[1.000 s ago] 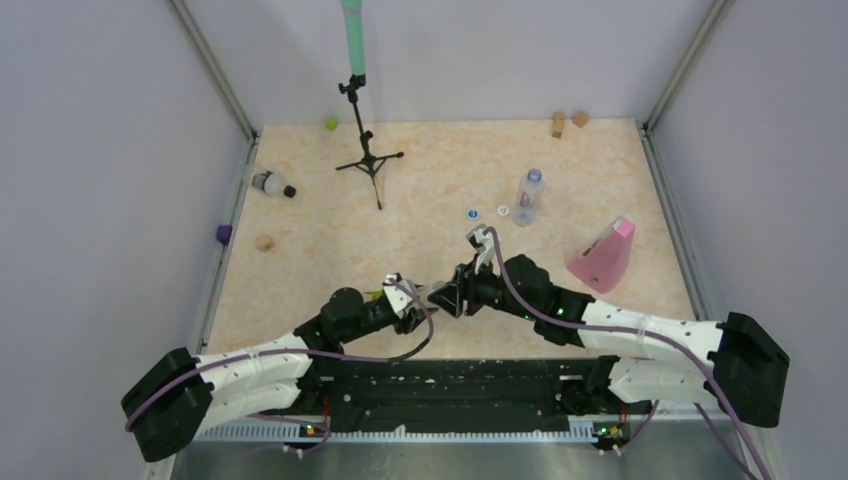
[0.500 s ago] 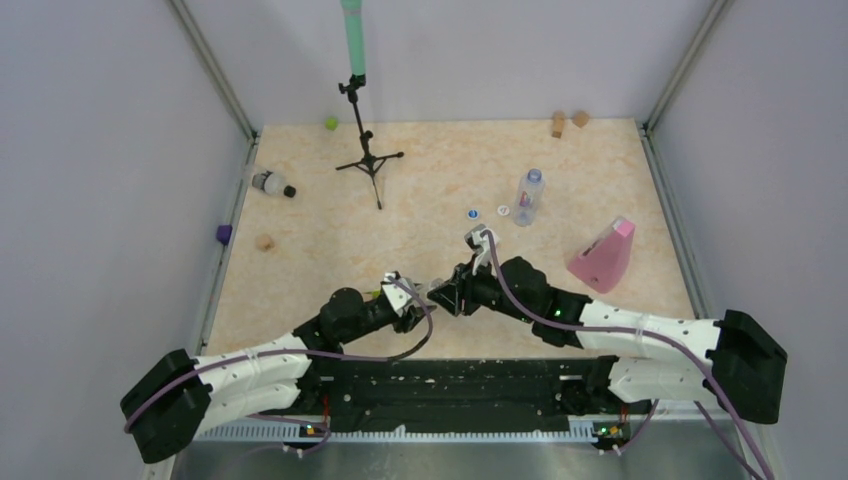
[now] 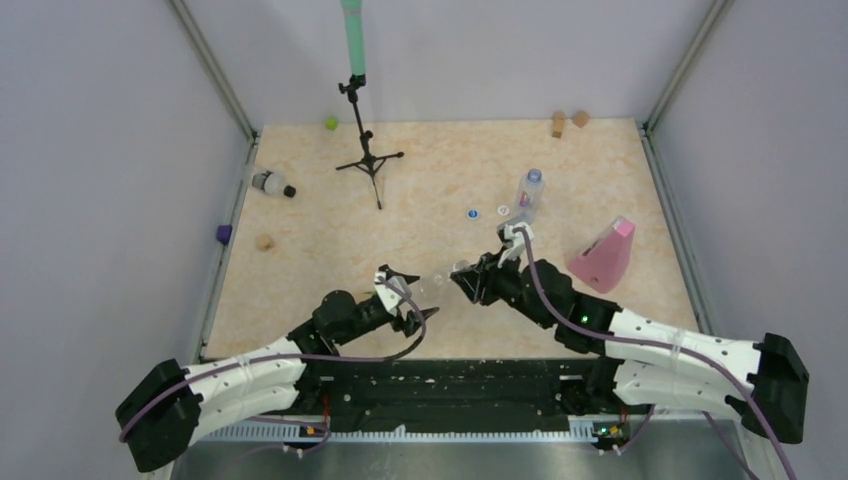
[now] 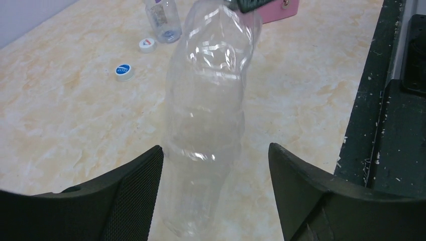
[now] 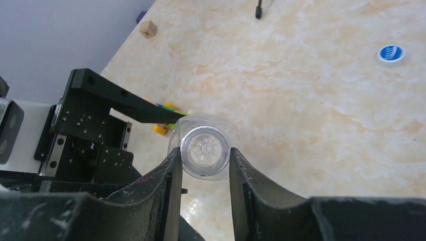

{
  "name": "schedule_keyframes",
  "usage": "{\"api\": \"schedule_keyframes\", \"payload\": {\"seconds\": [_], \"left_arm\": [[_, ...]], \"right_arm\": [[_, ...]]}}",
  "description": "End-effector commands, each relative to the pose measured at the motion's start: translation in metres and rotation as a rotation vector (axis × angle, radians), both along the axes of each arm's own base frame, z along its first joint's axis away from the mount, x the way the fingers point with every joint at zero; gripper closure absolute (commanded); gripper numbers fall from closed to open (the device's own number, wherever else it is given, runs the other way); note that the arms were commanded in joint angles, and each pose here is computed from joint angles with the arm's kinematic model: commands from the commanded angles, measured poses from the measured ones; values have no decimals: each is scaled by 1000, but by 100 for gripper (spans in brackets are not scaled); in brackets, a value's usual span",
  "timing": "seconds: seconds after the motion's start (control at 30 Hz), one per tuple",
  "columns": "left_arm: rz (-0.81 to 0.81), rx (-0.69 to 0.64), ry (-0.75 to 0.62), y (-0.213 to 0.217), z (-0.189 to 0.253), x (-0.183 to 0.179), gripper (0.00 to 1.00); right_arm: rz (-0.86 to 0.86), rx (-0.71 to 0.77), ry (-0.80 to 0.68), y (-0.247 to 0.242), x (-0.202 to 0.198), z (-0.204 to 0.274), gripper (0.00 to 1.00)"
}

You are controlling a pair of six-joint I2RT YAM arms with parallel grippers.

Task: Unscrew the bottle caps
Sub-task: Place the plastic bottle at the center of the board.

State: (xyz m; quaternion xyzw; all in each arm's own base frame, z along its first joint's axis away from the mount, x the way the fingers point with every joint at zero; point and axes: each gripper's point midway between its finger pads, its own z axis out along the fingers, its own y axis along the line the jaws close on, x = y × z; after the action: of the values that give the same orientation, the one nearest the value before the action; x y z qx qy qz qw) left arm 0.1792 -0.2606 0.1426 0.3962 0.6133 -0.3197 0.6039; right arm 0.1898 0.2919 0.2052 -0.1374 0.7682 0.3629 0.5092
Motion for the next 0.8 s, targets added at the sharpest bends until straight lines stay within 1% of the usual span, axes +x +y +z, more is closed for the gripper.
{"api": "schedule_keyframes", "payload": {"seconds": [0.0, 0.03, 0.07, 0.1, 0.27, 0.4, 0.47, 0.57, 0.77], "left_arm": [[-5, -34, -14, 1, 5, -2, 22], [-4, -36, -15, 1, 6, -2, 18], [-1, -37, -15, 2, 6, -2, 16], [1, -38, -16, 2, 6, -2, 15], [11, -36, -16, 4, 5, -1, 13], [26, -24, -14, 6, 2, 0, 12], [31, -21, -12, 7, 1, 1, 11], [28, -23, -14, 7, 2, 1, 10], [33, -21, -22, 8, 3, 1, 9]], "right_arm": [[-142, 20, -86, -26, 16, 32, 94], [-177, 6, -91, -34, 20, 34, 94], [-214, -12, -92, -41, 23, 35, 94], [-252, -34, -97, -49, 26, 37, 94], [-439, -232, -130, -91, 43, 41, 94], [-520, -349, -132, -111, 55, 46, 94], [-551, -377, -112, -121, 66, 46, 94], [-554, -389, -76, -127, 79, 41, 93], [-566, -404, -69, -131, 99, 35, 94]]}}
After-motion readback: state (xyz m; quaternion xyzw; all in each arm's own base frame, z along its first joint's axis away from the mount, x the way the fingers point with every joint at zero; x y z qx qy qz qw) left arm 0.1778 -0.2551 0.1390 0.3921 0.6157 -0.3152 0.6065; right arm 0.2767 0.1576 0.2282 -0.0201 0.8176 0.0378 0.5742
